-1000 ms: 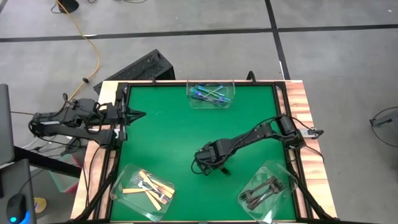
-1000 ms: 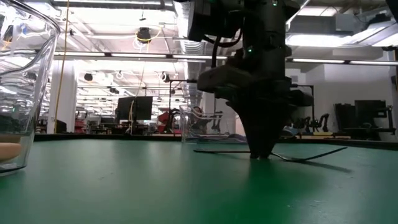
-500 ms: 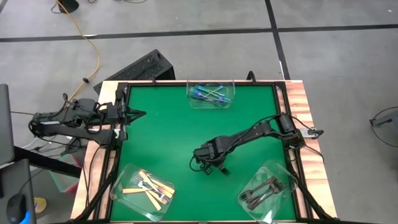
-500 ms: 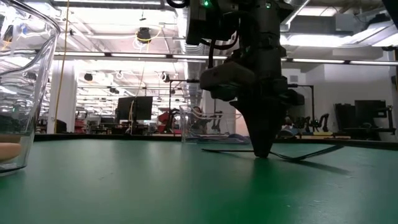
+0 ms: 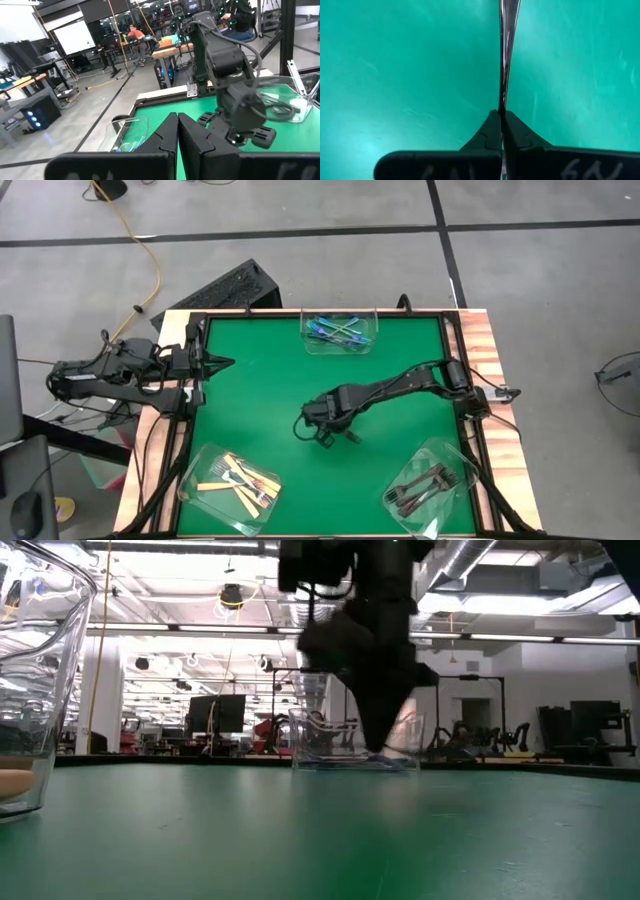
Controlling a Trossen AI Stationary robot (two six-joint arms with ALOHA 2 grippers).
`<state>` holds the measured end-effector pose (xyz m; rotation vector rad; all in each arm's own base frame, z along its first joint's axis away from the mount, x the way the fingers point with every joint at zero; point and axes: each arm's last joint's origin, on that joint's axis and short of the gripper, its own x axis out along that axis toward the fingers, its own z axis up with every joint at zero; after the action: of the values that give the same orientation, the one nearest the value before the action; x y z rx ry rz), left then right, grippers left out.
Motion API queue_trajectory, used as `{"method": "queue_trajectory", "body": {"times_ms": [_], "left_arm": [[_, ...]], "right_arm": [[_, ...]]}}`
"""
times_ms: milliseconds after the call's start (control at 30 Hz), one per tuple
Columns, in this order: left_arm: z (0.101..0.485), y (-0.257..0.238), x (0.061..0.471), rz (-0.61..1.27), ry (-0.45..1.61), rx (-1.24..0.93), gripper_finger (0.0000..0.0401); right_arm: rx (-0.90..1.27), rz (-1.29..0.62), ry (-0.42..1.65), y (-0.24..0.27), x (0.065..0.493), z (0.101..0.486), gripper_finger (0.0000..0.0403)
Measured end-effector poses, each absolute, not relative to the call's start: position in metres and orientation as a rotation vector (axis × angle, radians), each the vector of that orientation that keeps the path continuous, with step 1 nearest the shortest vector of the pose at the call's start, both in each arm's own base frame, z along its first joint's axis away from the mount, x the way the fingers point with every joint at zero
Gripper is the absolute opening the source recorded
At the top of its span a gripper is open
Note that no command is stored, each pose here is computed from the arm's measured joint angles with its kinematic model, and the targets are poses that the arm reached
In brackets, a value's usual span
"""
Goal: Sort silverware by color (type)
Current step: Put the black fork into the bottom right transparent bin
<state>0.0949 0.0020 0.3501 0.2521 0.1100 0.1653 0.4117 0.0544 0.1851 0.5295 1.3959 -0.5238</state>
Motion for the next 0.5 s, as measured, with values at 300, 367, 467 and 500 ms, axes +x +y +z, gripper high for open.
{"method": "queue_trajectory", "body": {"times_ms": [300,367,467,500], "left_arm": [[0.350,0.002,0.095,0.166,0.112,0.235,0.0000],[0.350,0.002,0.095,0.166,0.112,0.235,0.0000],[0.350,0.002,0.095,0.166,0.112,0.234,0.0000],[0.350,0.002,0.095,0.166,0.112,0.234,0.0000]], "right_arm": [[0.469,-0.472,1.332,0.026,0.425,0.233,0.0008],[0.439,-0.464,1.321,0.019,0.426,0.246,0.0008],[0.405,-0.462,1.302,0.008,0.427,0.264,0.0008],[0.396,-0.462,1.299,0.004,0.426,0.270,0.0008]]}}
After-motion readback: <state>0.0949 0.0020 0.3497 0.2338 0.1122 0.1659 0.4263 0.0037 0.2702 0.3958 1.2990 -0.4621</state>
